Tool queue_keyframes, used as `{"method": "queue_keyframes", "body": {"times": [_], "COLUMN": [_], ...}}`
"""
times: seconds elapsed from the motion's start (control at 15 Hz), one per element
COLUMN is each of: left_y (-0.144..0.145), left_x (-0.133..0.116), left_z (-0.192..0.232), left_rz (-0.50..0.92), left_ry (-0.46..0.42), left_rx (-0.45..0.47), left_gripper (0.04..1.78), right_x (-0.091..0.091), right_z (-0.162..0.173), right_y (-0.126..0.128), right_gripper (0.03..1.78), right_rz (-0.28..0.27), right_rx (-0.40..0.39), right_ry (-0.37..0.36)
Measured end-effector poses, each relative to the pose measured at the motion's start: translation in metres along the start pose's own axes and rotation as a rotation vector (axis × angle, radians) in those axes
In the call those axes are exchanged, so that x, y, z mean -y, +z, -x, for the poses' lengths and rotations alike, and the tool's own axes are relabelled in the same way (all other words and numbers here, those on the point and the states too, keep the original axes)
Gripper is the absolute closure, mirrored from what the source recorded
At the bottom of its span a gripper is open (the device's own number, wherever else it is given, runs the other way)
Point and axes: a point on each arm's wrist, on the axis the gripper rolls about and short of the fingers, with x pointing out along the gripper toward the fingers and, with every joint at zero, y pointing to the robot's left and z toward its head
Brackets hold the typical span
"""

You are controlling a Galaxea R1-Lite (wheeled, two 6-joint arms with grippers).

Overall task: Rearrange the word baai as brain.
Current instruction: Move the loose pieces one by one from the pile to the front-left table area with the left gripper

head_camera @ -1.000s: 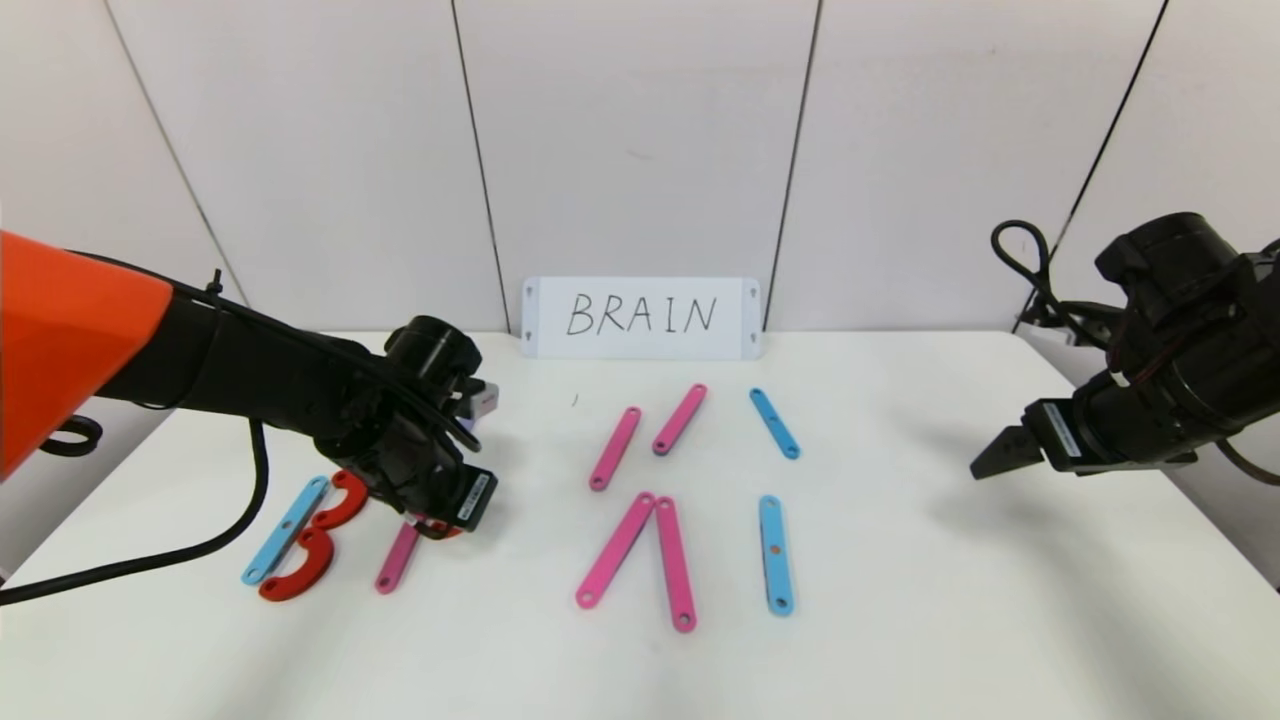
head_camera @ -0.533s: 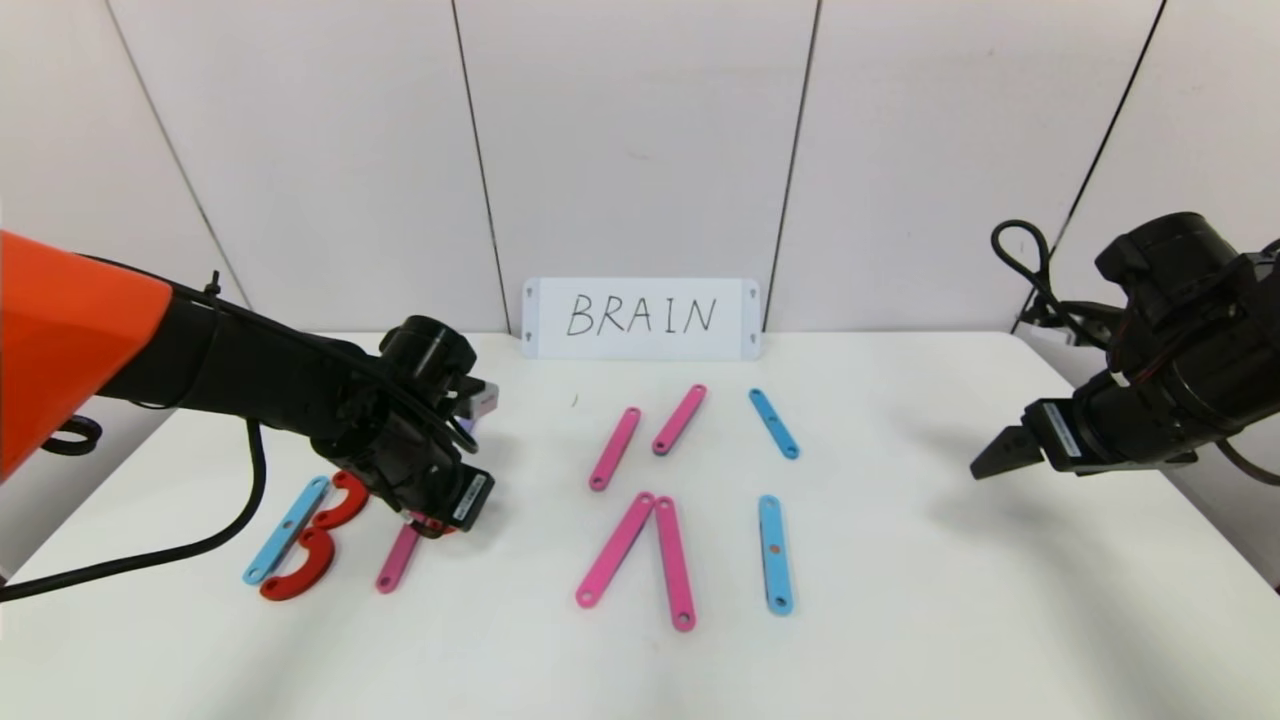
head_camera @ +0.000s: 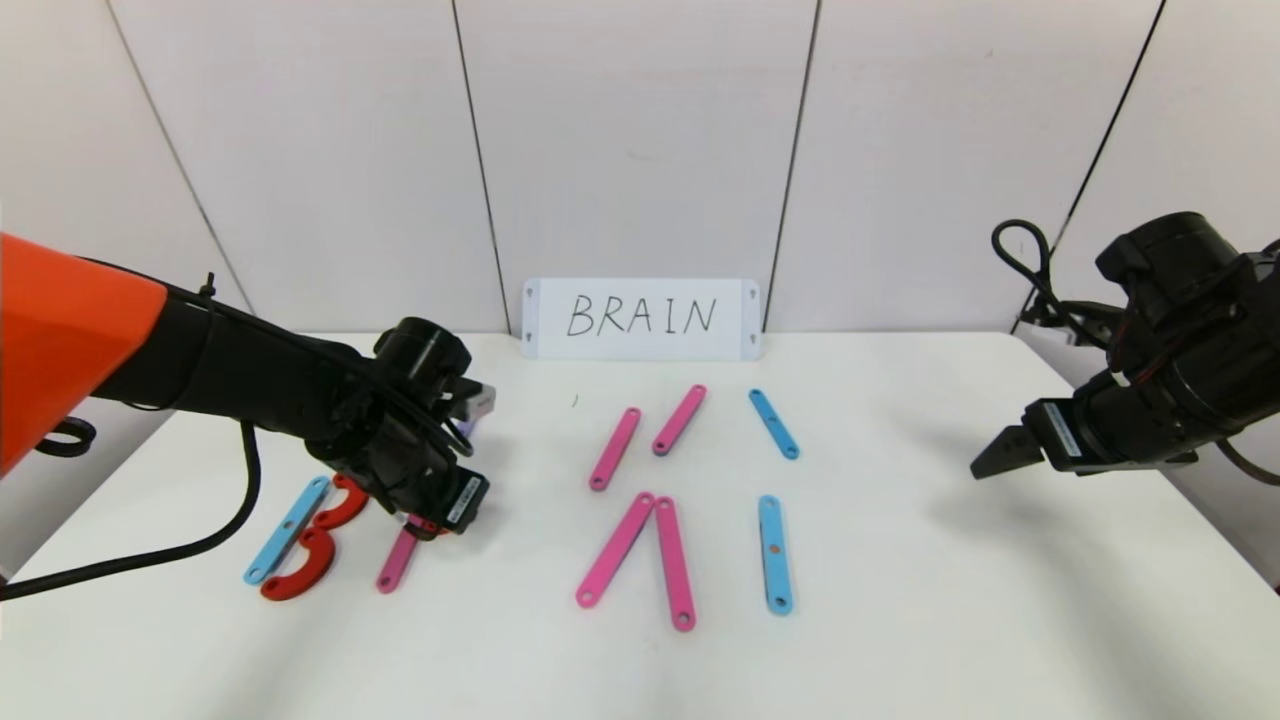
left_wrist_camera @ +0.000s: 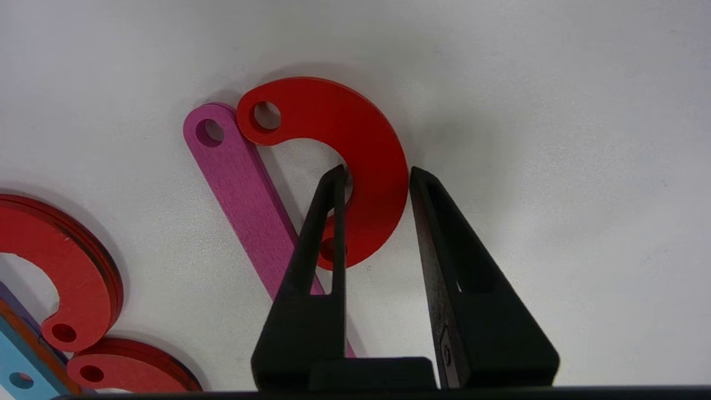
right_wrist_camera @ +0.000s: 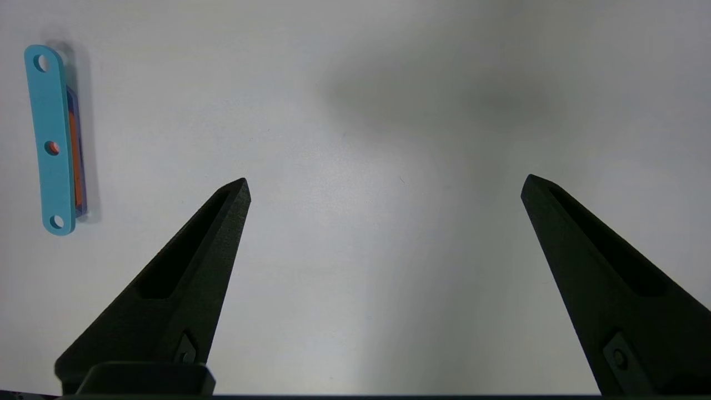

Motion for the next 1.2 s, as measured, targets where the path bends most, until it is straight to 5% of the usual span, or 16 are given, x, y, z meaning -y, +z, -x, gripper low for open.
{"method": "queue_keyframes", "body": {"times": [0.53,1.2], "left_y": [0.006,0.007], "left_x": [0.019,0.019], "left_z": [-0.001,0.02], "left_rz": [-0.043,-0.037], "left_ry": [-0.027,-0.017], "left_rx": [0.082,0.138], "left_gripper": [0.33,0.18], "right_x": [-0.002,-0.005], "right_z": [-0.002,-0.011], "right_y": [-0.002,-0.003], "right_gripper": [0.1,0.1], "right_rz": [0.018,0.039], "right_rx": [-0.008,-0.041], "right_ry": [0.002,-0.007]}}
